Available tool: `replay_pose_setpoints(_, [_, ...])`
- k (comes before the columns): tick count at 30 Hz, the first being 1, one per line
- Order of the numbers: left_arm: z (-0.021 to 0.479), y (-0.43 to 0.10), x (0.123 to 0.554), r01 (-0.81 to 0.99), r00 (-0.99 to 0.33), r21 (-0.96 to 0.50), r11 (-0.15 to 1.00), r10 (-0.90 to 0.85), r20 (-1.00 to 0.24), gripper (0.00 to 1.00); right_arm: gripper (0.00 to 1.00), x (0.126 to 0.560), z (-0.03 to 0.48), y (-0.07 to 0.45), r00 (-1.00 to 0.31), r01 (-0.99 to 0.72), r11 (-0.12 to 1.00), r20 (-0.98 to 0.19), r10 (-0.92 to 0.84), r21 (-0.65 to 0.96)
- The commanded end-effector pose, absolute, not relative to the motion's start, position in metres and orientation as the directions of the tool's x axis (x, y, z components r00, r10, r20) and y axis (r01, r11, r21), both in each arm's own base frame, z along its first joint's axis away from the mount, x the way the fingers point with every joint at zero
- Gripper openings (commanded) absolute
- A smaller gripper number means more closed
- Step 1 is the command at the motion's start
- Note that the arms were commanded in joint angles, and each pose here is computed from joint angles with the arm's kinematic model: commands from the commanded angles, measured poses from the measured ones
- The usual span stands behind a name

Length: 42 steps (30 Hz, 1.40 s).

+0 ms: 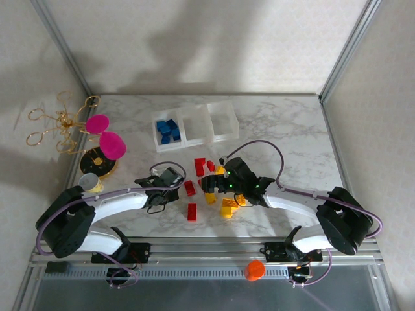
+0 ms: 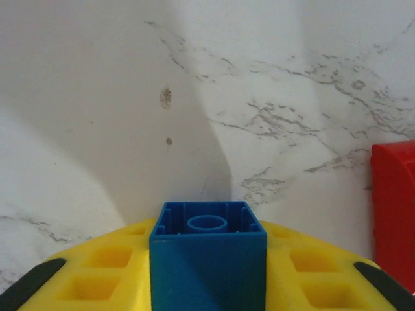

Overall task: Sort the legos into containers by color
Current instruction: Pick up the lego from the middle-left of the table, then place the lego in the container.

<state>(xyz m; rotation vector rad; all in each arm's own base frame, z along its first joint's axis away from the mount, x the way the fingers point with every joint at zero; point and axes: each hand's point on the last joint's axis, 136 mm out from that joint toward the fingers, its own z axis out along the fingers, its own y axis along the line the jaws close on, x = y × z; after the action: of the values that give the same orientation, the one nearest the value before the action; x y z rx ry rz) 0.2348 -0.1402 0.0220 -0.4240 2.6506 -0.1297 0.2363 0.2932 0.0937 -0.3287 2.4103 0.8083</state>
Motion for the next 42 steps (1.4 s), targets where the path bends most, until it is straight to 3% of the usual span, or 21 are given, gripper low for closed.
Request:
replay_pose_setpoints(1, [0.038,-0.133,0.241,-0.284,-0.822,-0.142,0.948,-0.317,-0.474,0.28,0.99,0.237,0.113,0.303,-0.790,-0.417,0.755,-0.613,-0.025,0.506])
replay_pose_setpoints(9, [0.101,-0.142,0.281,-0.252,-0.752,-0.151,0.956,-0.291,-0.592,0.24,0.99,0.254,0.141,0.295,-0.771,-0.384,0.747,-0.633,0.064,0.543])
replay_pose_setpoints(17, [0.156,-0.137,0.374,-0.278,-0.659,-0.157,0.948,-0.307,-0.686,0.20,0.99,0.289,0.161,0.285,-0.733,-0.356,0.762,-0.667,0.132,0.541])
replay_pose_setpoints(23, [0.161,-0.125,0.446,-0.335,-0.616,-0.111,0.936,-0.306,-0.726,0.20,0.99,0.312,0.170,0.287,-0.700,-0.356,0.776,-0.698,0.147,0.520])
replay_pose_setpoints(31, [0.123,-0.103,0.504,-0.399,-0.616,-0.061,0.915,-0.317,-0.721,0.21,0.99,0.321,0.164,0.283,-0.705,-0.343,0.789,-0.695,0.141,0.509])
replay_pose_setpoints(42, [0.119,-0.109,0.522,-0.360,-0.636,-0.065,0.931,-0.296,-0.713,0.46,0.99,0.324,0.150,0.281,-0.712,-0.349,0.823,-0.698,0.077,0.447])
